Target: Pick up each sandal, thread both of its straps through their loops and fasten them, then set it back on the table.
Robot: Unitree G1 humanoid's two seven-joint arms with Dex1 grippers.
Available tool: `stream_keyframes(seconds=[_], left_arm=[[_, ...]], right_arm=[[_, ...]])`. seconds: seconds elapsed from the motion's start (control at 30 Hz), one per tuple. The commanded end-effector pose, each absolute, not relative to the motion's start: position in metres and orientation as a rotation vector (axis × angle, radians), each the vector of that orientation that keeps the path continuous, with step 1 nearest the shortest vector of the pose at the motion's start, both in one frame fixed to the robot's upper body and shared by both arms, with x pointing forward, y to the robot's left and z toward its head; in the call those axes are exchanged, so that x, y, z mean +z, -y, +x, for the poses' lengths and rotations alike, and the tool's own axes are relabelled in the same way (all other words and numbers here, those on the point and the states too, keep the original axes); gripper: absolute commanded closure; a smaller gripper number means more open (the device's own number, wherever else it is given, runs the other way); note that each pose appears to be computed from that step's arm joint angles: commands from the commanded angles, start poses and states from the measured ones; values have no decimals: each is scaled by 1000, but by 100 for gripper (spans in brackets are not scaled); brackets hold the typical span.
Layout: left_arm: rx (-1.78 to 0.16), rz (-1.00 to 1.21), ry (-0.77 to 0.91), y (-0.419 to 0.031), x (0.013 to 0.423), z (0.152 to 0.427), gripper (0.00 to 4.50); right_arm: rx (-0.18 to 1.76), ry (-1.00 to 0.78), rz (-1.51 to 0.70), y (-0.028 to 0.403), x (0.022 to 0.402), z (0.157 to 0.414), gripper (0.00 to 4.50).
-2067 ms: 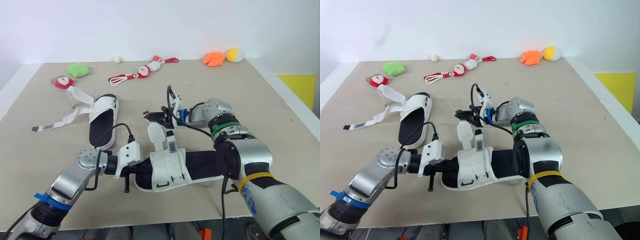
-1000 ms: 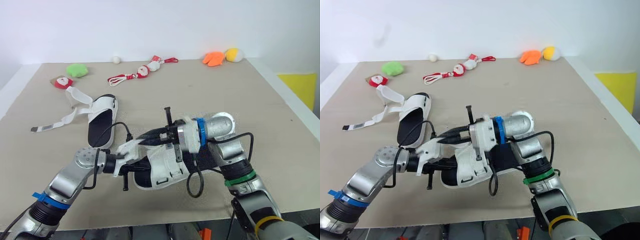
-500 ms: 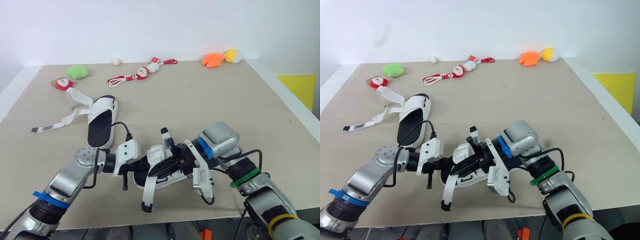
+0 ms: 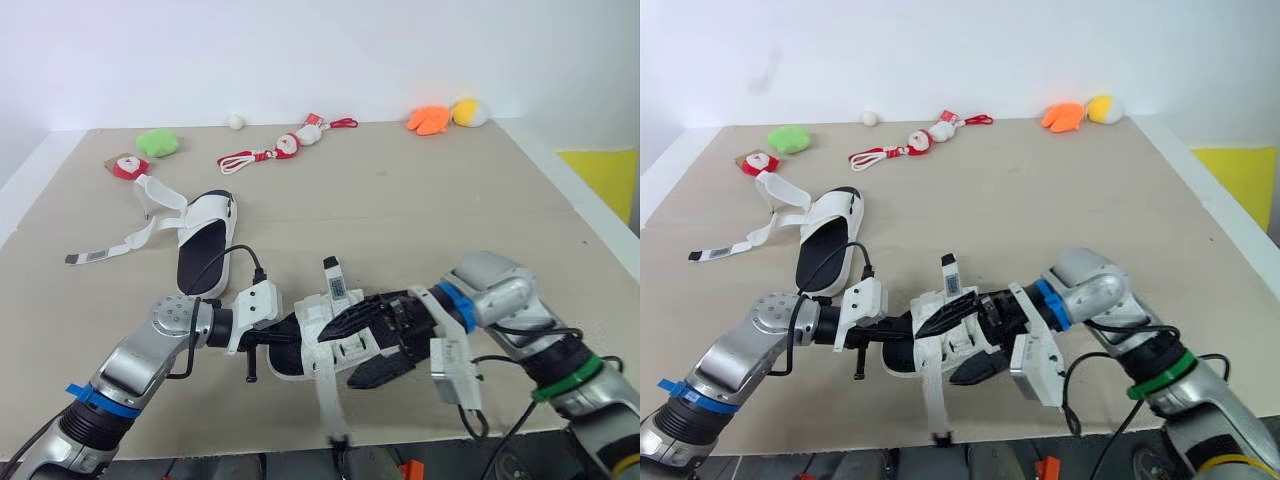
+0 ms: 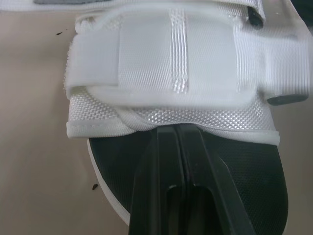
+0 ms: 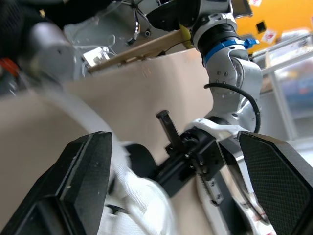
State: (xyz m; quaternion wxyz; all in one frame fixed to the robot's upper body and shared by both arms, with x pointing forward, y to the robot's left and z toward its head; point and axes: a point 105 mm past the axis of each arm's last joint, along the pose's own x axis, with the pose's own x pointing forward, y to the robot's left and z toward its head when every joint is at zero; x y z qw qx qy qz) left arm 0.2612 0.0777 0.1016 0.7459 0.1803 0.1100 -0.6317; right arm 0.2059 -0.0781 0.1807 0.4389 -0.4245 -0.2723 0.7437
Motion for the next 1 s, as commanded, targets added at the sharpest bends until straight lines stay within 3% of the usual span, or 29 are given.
stream_keyframes(seconds=[0.03,0.07,0.17,0.3,0.37,0.57,0.77,1.0], left_arm=[[-1382,381,-347,-83,79,256,450],[-1384,380,-348,-83,79,256,450],[-1393,374,-350,-81,78,253,450],[-1398,370,-352,-80,78,251,450],[-1402,367,-355,-80,77,250,450],[-1406,367,-358,-80,76,250,450],[-1409,370,-357,-80,77,250,450],[-1408,370,-358,-80,77,250,450]], right_arm=[[1819,487,-909,81,191,204,10],[1813,419,-887,83,188,204,10],[1738,-182,-661,108,158,205,10],[1640,-706,-331,125,145,182,10],[1561,-869,-187,127,140,177,10],[1415,-1007,112,107,133,187,10],[1324,-1013,199,82,132,205,10],[1330,-1080,289,54,135,195,10]])
